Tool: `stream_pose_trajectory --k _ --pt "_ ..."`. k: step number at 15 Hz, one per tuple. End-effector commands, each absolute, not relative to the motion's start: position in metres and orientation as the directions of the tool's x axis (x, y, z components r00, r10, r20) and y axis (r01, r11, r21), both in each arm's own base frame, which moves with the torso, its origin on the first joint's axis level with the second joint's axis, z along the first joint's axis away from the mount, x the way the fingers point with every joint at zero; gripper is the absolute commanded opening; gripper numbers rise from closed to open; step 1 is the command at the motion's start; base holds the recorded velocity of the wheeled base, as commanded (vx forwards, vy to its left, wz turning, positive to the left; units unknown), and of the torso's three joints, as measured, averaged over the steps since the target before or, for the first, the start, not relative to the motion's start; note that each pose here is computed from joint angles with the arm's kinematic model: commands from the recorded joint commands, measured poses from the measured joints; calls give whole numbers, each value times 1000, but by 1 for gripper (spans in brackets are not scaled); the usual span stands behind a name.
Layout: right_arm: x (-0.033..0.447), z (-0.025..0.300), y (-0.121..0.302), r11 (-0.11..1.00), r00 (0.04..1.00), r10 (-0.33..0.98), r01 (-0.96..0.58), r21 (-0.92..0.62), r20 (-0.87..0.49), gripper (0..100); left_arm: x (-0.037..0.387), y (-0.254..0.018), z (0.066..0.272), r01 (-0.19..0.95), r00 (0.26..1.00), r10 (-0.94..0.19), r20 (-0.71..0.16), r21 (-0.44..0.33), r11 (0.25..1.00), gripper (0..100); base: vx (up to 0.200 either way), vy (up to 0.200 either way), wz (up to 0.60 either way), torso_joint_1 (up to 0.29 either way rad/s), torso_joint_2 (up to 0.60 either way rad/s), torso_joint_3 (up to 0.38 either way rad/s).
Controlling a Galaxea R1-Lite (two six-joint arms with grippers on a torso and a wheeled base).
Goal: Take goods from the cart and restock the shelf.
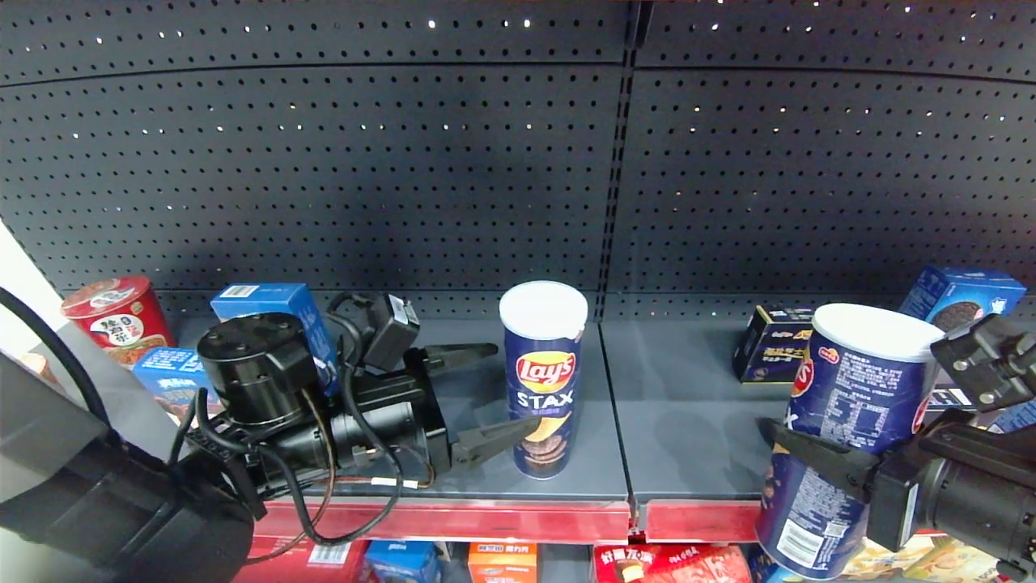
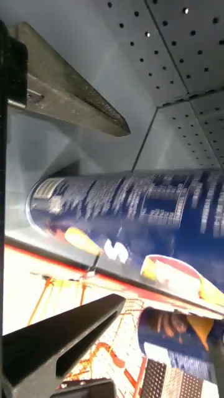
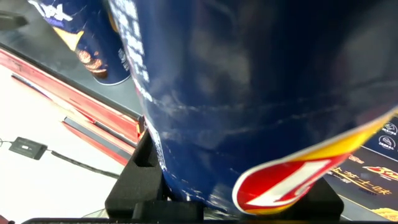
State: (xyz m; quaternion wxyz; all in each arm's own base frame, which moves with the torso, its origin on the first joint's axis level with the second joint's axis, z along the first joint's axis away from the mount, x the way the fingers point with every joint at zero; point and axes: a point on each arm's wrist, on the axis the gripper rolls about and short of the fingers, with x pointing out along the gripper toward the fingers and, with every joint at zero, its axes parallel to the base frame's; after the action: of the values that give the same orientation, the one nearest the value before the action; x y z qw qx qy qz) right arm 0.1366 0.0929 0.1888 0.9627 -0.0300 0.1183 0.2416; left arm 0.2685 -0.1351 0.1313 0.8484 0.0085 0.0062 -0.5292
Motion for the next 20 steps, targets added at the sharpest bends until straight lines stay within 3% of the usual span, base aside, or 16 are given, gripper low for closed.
stream_pose_trajectory --k 1,6,9,12,16,19,20 --pt "137 189 93 881 855 458 -472 -1 -243 0 255 -129 140 897 441 -897 -4 22 441 100 0 0 0 0 0 0" --pt "136 187 92 882 855 456 -471 -1 -249 0 199 -87 160 841 539 -841 39 17 540 100 0 0 0 0 0 0" --pt "136 185 92 882 853 455 -471 -2 -255 0 171 -71 189 764 639 -752 162 -16 645 100 0 0 0 0 0 0" --pt "135 183 91 882 852 454 -471 -2 -259 0 153 -61 200 644 755 -628 186 -34 764 100 0 0 0 0 0 0" --pt "134 183 88 888 858 444 -460 -2 -256 0 130 -41 199 301 949 -294 116 -42 953 100 0 0 0 0 0 0" --pt "135 183 89 887 858 446 -461 -1 -256 0 108 -28 191 111 990 -106 98 -53 992 100 0 0 0 0 0 0" --pt "136 184 90 887 858 446 -461 -1 -255 0 94 -18 183 36 994 -34 106 -14 999 100 0 0 0 0 0 0"
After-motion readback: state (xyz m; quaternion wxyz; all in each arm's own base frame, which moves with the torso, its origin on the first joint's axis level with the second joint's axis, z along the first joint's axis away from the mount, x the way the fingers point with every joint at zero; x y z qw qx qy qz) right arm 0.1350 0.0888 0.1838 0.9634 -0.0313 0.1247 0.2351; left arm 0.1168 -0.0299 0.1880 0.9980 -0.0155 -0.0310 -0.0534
